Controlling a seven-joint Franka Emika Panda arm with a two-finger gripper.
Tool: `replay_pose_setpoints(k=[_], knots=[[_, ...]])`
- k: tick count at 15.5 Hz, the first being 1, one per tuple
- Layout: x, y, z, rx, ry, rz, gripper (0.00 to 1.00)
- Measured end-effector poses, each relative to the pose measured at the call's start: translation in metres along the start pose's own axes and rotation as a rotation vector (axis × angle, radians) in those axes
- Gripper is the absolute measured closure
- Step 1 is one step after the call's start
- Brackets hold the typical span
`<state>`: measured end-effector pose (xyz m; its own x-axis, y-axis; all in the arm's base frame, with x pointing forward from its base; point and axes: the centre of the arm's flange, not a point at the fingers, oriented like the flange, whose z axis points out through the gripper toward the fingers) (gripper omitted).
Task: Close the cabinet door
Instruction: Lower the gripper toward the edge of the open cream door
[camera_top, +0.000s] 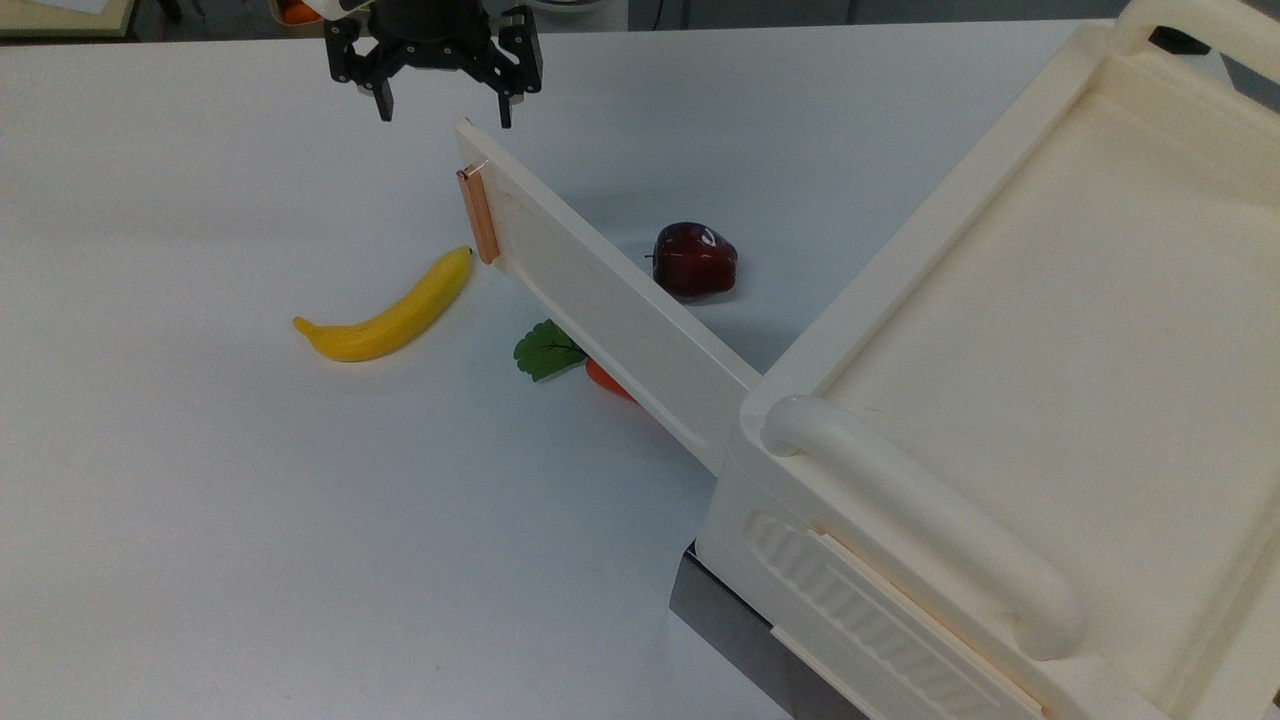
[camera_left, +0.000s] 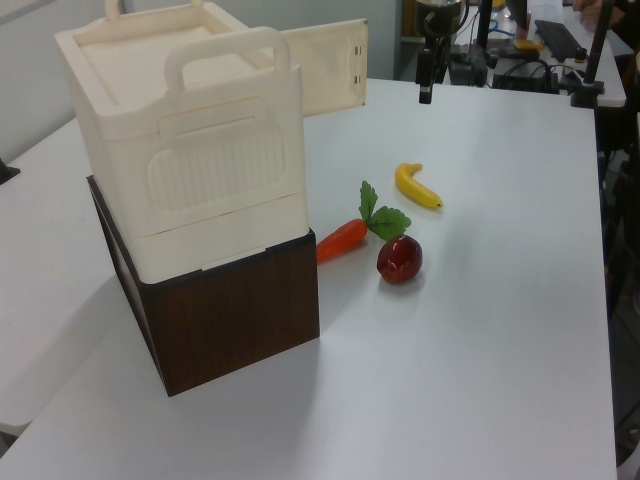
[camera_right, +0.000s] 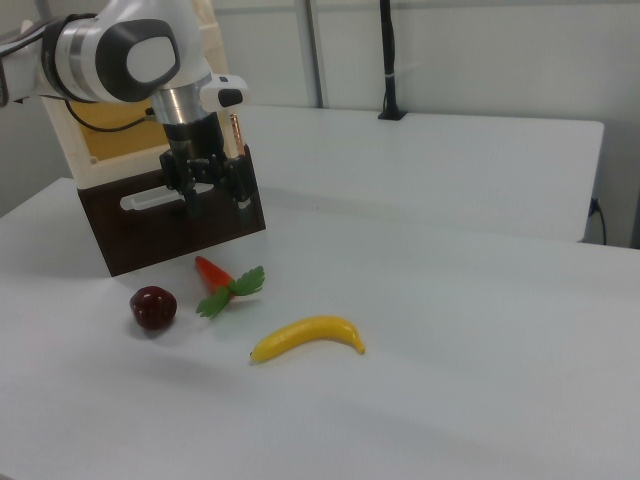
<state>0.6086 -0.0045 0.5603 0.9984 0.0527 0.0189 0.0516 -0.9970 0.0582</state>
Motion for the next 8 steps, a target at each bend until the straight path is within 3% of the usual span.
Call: replay_pose_setpoints(k=[8], knots=[[-0.001, 0.0029, -0.0023, 0.0, 0.004, 0.005, 0.0]])
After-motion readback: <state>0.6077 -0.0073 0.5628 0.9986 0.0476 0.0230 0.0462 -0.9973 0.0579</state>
